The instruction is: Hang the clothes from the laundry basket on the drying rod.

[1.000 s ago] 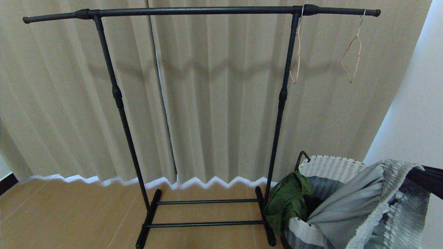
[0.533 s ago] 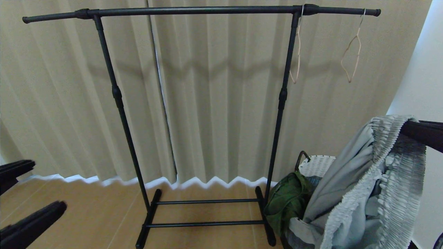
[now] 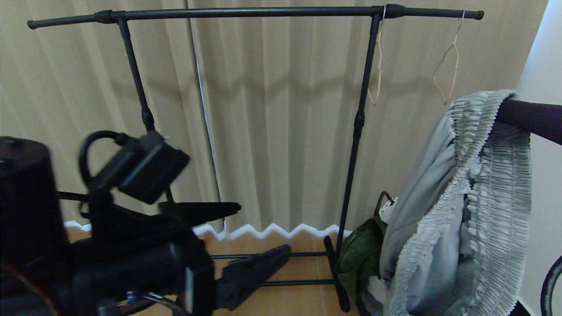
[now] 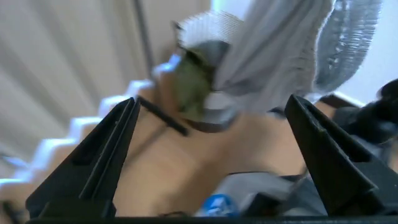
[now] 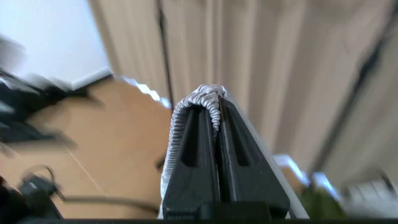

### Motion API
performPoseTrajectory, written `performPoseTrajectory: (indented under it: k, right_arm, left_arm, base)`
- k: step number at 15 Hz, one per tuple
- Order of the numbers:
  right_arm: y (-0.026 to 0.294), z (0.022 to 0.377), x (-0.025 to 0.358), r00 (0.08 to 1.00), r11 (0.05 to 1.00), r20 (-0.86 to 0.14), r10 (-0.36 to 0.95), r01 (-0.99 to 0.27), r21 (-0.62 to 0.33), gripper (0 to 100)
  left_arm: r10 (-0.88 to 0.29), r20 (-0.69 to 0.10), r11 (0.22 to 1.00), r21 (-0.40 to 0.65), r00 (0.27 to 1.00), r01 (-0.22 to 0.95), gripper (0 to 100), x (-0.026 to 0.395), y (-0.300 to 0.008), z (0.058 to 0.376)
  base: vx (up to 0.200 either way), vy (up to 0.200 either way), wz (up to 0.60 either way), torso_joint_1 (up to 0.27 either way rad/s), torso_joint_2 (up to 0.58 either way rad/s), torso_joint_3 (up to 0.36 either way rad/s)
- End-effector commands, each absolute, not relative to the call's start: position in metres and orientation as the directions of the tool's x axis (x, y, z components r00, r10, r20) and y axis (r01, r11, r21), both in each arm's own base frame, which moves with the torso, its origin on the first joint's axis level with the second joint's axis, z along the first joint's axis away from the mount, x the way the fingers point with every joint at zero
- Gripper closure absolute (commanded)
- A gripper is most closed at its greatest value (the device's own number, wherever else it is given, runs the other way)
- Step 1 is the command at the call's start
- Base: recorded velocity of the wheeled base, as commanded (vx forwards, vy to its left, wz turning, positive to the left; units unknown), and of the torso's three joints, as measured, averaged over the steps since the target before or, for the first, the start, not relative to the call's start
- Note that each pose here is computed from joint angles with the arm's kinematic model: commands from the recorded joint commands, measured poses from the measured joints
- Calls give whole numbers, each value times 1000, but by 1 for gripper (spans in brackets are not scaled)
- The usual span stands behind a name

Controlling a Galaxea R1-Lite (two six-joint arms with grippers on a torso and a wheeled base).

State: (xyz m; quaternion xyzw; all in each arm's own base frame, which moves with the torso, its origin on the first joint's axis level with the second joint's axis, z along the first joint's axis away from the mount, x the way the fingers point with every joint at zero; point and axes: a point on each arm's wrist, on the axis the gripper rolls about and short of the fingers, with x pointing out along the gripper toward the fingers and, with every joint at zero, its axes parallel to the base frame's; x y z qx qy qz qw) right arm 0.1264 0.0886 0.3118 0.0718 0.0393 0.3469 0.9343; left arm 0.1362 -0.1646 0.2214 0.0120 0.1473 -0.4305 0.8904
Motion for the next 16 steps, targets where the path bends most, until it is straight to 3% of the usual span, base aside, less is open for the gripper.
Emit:
performPoseTrajectory:
  k: [1,5,10,13,16]
  right_arm:
    - [99,311,131,730,724,-33,683,-670,163,100]
    - [105,315,129,705,698,-21,709,-698,161,100]
    - [106,318,127,698,690,-6,716,-706,160,100]
    - [106,317,129,702,694,-11,712,-702,160,100]
    - [109,315,132,701,695,-24,712,-701,160,100]
  left_arm:
    - [-777,-357,603,-186,519,776,0,147,-239,191]
    - [-783,-368,606,-269,501,749,0,161,-276,174]
    - [-734,-420,661,-264,533,703,0,166,-284,152]
    - [-736,-447,651,-262,508,712,0,149,-274,147]
    - [-761,-421,626,-276,494,729,0,124,-230,161]
  base:
    - [0,0,0,0,0,0]
    - [0,0,0,0,0,0]
    - [0,0,0,0,0,0]
    - [0,0,0,0,0,0]
    - [0,0,0,0,0,0]
